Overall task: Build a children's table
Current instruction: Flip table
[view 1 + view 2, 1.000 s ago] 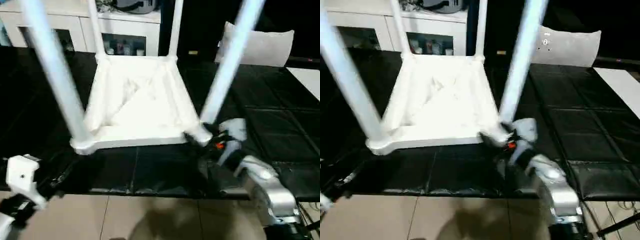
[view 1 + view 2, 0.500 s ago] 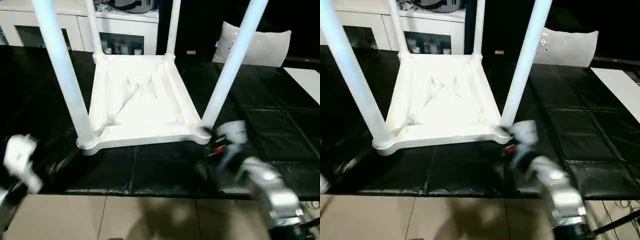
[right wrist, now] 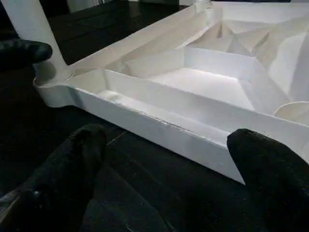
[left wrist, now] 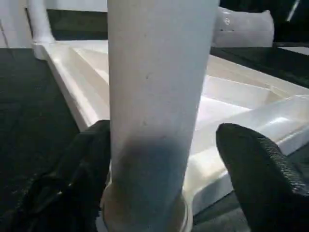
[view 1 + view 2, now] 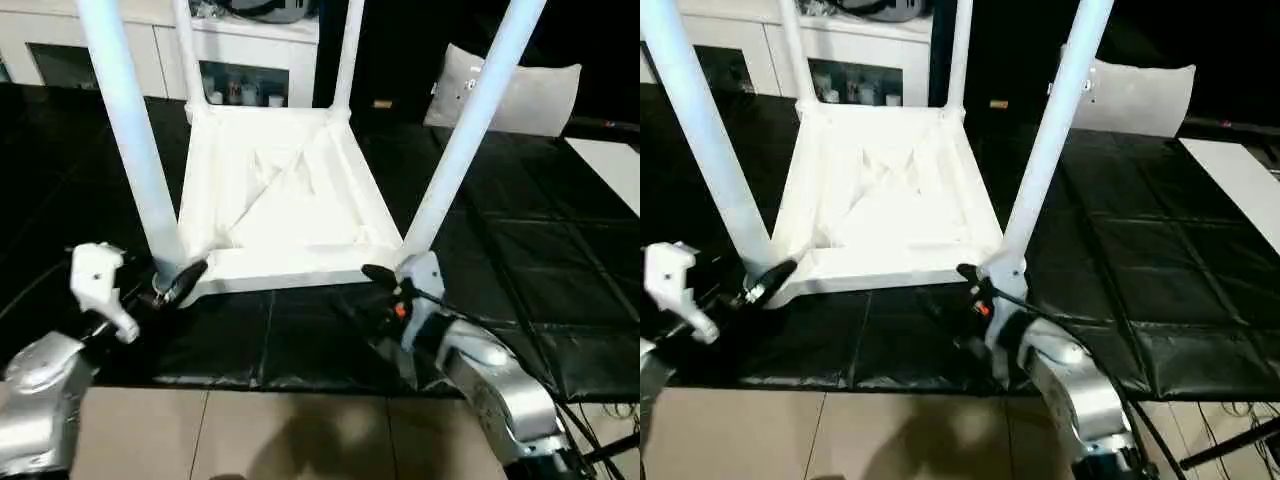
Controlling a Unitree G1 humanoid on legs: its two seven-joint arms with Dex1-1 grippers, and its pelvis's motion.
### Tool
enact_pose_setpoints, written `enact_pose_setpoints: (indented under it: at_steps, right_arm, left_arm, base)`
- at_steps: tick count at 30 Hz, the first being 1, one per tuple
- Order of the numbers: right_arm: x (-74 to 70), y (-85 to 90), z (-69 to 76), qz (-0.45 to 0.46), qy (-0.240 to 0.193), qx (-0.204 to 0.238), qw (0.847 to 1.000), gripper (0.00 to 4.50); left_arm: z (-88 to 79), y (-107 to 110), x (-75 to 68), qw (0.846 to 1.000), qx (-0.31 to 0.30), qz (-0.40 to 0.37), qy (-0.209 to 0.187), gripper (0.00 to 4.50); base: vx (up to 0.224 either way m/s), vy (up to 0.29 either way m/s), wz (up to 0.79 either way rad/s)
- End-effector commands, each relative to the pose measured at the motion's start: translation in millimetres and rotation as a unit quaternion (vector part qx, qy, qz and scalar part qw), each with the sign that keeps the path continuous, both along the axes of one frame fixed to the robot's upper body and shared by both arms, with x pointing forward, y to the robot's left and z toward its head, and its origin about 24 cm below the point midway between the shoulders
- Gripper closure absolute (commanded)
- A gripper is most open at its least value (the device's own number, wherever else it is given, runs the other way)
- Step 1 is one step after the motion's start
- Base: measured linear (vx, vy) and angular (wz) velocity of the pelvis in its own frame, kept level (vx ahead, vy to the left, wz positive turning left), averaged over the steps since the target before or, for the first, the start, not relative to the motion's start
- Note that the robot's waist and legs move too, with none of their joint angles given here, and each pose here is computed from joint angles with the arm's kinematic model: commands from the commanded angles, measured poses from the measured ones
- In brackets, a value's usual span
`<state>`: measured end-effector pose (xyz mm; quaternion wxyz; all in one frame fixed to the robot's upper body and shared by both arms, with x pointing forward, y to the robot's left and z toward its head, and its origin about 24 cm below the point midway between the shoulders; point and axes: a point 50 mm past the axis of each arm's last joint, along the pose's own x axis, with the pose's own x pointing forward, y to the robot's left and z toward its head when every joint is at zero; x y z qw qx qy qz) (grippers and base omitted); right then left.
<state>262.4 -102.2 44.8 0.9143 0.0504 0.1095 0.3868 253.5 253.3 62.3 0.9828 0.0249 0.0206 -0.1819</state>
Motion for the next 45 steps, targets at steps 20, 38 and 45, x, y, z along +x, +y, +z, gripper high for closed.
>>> enact_pose_setpoints:
  at_steps: [20,38,45]
  right_arm:
    - [-6.1,6.2,-1.4,0.028,-0.004,-0.001,1.000,0.00]
    - [18.7,-5.0,6.0,-0.073,0.030,0.046,0.996,0.00]
    - [39.0,10.6,14.6,-0.100,0.065,0.153,0.981,0.00]
  left_arm:
    - [-17.7,-14.1,3.5,0.994,-0.088,0.053,0.028,2.45]
    - [-38.9,-61.8,-29.8,0.947,-0.303,0.042,0.097,2.46]
    - [-37.7,-75.5,-34.4,0.939,-0.319,-0.006,0.125,2.46]
  base:
    - [0.000,0.000,0.00]
    - [0.000,0.000,0.00]
    - [0.000,0.000,0.00]
